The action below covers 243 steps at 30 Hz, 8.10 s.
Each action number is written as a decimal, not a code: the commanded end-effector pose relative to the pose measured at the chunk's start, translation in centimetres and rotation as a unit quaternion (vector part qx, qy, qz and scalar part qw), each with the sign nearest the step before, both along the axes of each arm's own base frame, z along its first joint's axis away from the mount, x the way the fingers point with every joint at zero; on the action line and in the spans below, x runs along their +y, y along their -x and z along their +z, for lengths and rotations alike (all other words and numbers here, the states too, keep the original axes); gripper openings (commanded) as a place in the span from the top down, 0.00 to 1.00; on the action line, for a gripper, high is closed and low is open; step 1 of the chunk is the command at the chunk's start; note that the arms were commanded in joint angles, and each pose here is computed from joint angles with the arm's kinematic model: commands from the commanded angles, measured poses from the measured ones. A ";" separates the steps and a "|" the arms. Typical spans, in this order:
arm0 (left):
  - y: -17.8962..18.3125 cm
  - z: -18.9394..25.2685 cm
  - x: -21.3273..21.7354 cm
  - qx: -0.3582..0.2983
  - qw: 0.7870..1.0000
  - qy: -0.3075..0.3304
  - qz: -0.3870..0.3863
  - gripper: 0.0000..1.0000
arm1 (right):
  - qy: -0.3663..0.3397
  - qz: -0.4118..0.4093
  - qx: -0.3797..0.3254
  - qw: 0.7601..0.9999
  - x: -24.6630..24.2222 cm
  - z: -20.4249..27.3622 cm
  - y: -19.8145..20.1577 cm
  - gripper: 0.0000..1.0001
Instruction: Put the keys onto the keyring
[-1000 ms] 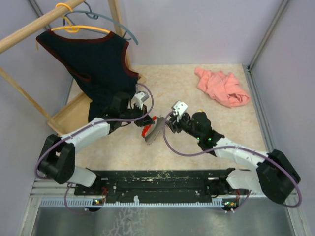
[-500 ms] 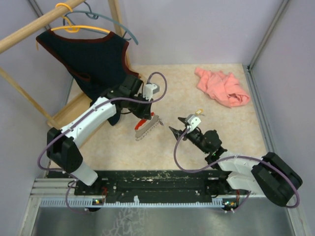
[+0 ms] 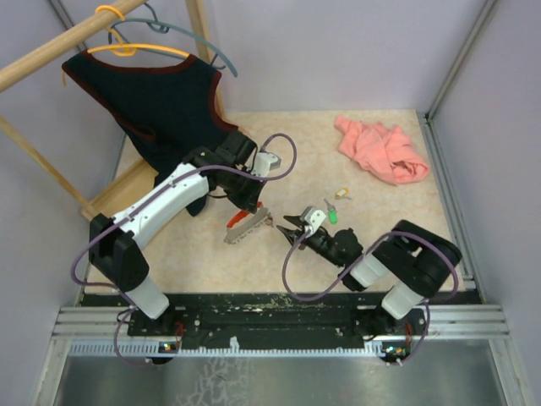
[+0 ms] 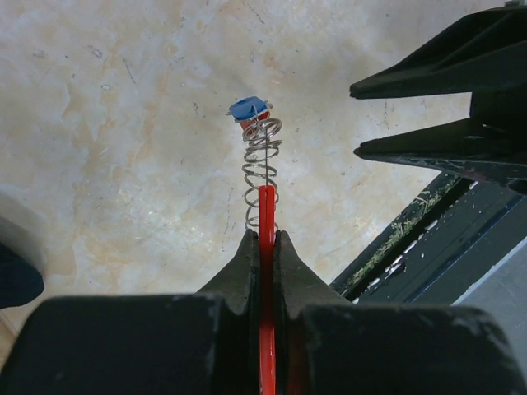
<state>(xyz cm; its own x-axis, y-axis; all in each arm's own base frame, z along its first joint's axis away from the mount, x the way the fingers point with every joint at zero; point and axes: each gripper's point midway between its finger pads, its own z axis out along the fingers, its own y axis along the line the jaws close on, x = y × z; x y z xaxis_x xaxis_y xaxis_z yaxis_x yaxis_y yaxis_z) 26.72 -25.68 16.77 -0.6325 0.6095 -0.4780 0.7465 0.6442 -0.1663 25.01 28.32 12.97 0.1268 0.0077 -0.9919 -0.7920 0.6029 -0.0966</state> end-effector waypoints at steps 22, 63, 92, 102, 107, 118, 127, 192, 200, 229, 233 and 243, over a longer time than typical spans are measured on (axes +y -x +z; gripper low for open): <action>1.2 3.2 -1.9 -0.027 0.996 0.061 -0.052 1.00 | -0.030 0.047 -0.090 0.994 3.8 2.2 0.7 0.74; 1.5 2.8 -2.5 -0.029 0.996 0.072 -0.055 1.00 | -0.037 0.020 -0.095 0.995 2.9 3.0 0.4 1.00; 1.6 3.4 -2.7 -0.061 0.987 0.147 -0.009 1.00 | -0.046 0.053 -0.095 0.993 2.7 3.6 2.1 0.89; 2.5 3.8 -2.6 -0.060 0.986 0.150 -0.035 1.00 | -0.035 0.023 -0.107 0.993 1.8 3.6 1.4 0.85; 2.5 3.8 -2.4 -0.063 0.987 0.143 -0.037 1.00 | -0.016 -0.006 -0.126 0.992 0.6 3.5 0.9 0.85; 2.2 3.4 -2.3 -0.056 0.989 0.133 -0.033 1.00 | -0.038 0.016 -0.143 0.989 1.0 5.3 1.8 0.85; 2.4 3.4 -2.5 -0.052 0.989 0.137 -0.036 1.00 | -0.045 0.021 -0.143 0.989 1.5 5.7 1.6 0.86; 1.8 1.4 -1.6 -0.033 0.983 0.181 0.024 1.00 | -0.039 0.009 -0.158 0.987 0.5 6.1 1.9 1.00; 2.2 -1.0 -1.2 -0.008 0.961 0.267 0.069 0.75 | -0.051 0.040 -0.179 0.982 1.0 7.5 2.5 1.00; -1.5 -2.0 3.5 -0.226 0.867 0.423 0.134 0.38 | 0.089 0.077 0.010 0.993 0.9 2.7 -1.6 1.00; 1.6 -1.2 1.3 -0.211 0.862 0.461 0.007 0.39 | 0.126 0.086 0.054 0.987 1.2 0.5 -1.8 1.00; 4.0 -1.1 -0.2 -0.227 0.831 0.495 -0.116 0.37 | 0.124 0.076 0.061 0.987 1.7 0.5 -2.9 1.00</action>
